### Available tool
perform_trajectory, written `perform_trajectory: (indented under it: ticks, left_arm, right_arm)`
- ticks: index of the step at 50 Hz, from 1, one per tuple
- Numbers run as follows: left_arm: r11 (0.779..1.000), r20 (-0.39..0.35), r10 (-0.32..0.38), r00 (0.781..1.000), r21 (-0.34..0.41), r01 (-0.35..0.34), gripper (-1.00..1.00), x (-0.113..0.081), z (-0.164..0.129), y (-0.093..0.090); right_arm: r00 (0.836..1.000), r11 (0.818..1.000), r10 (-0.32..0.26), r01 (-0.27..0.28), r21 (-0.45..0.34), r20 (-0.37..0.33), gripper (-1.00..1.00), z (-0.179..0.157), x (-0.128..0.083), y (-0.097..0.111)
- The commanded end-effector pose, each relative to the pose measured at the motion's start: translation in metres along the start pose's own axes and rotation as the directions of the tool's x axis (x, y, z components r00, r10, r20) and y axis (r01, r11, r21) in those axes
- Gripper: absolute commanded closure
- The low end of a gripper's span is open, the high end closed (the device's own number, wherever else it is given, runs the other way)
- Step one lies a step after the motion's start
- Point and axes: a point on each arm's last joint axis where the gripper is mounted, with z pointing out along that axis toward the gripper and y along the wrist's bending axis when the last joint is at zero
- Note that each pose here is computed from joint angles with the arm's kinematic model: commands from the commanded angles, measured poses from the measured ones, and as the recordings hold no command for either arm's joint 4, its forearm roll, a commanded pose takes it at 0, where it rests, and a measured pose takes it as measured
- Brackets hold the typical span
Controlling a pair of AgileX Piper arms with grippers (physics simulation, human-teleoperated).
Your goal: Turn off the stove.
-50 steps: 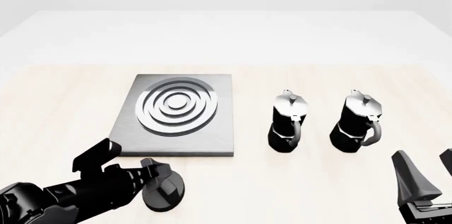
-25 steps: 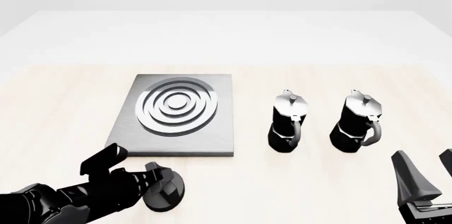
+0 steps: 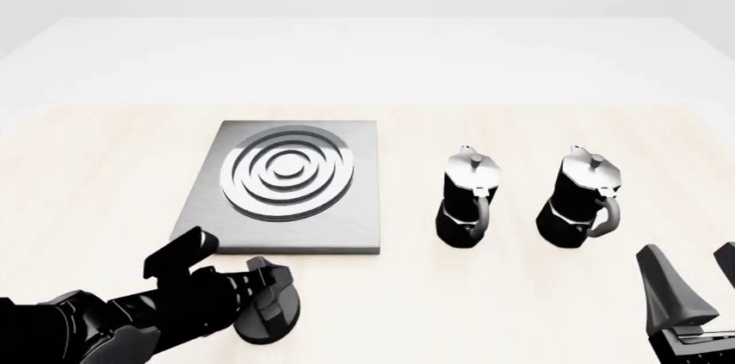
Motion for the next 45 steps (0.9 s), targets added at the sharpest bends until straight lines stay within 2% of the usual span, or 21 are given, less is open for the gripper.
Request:
perform_trajectory:
  ticks: [1, 27, 45]
  left_arm:
    - [1.000, 0.006, 0.010, 1.000, 0.018, -0.010, -1.00, -0.004, 0.003, -0.008]
    - [1.000, -0.001, 0.019, 1.000, 0.004, -0.019, -1.00, -0.002, 0.019, -0.004]
    - [0.998, -0.026, 0.051, 0.998, 0.024, -0.050, -1.00, 0.002, 0.034, -0.015]
  right_arm:
    - [1.000, 1.000, 0.004, -0.004, 0.000, 0.000, -1.00, 0.000, 0.000, 0.000]
    - [1.000, 1.000, 0.002, -0.002, -0.005, -0.001, -1.00, 0.000, 0.000, 0.000]
    - [1.000, 1.000, 0.004, -0.004, -0.010, -0.004, -1.00, 0.000, 0.000, 0.001]
